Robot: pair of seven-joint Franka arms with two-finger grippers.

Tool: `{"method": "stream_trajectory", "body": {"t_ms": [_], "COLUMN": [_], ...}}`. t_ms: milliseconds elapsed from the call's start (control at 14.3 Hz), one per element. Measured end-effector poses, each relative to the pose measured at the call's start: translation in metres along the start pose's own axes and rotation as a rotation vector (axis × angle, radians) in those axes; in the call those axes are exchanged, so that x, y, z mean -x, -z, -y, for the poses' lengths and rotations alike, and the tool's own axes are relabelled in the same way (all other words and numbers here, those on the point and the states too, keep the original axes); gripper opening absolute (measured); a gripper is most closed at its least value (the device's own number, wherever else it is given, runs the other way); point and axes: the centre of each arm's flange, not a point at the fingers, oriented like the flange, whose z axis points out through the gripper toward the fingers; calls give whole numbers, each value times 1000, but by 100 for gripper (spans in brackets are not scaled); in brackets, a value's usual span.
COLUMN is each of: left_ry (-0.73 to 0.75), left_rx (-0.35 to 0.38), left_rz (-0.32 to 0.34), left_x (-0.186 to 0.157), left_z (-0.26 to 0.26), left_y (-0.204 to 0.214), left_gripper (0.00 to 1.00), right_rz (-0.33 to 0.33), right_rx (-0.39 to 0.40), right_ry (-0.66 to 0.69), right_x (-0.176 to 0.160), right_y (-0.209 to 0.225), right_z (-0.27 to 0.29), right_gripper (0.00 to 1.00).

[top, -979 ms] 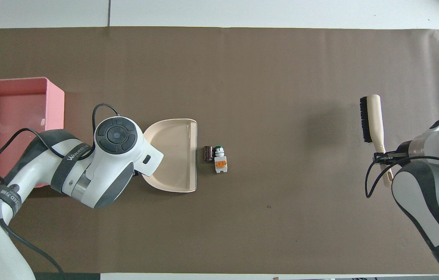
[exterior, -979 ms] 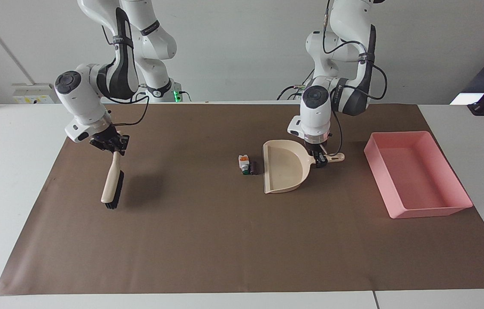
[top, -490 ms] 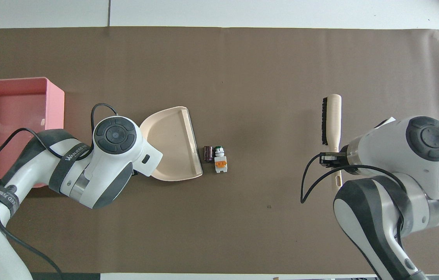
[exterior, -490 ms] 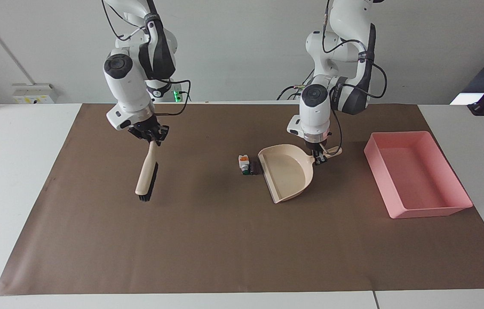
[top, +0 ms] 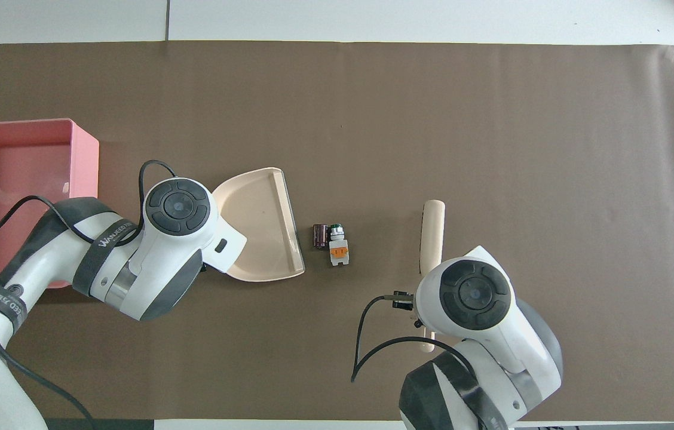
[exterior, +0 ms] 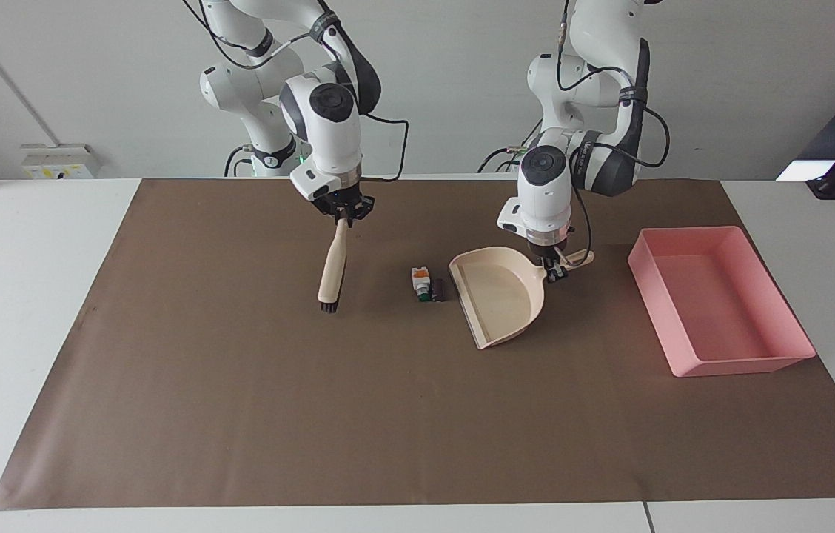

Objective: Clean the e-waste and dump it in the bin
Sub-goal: 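Sweep the e-waste item into the dustpan with the brush in the right gripper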

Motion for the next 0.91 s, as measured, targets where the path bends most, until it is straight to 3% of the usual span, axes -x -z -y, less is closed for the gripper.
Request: {"method": "stream_trajectory", "body": {"t_ms": [210,700,909], "left_ry": [-47,-111,-112], "left_rx": [-24,-38,-37], "left_rz": [38,55,57], "left_x": [-10,-34,-34], "left_z": [-8,-28,-28], "left_y": [6,14,13], "left_gripper": [33,33,33], "right_rz": [-7,-32,-29], "right_rx": [7,-9,-83], "right_ry": [39,113,126], "right_x": [19,28,32], "right_y": [-13,-35,-46], "right_z": [27,70,115], "right_gripper": [26,26,26]}}
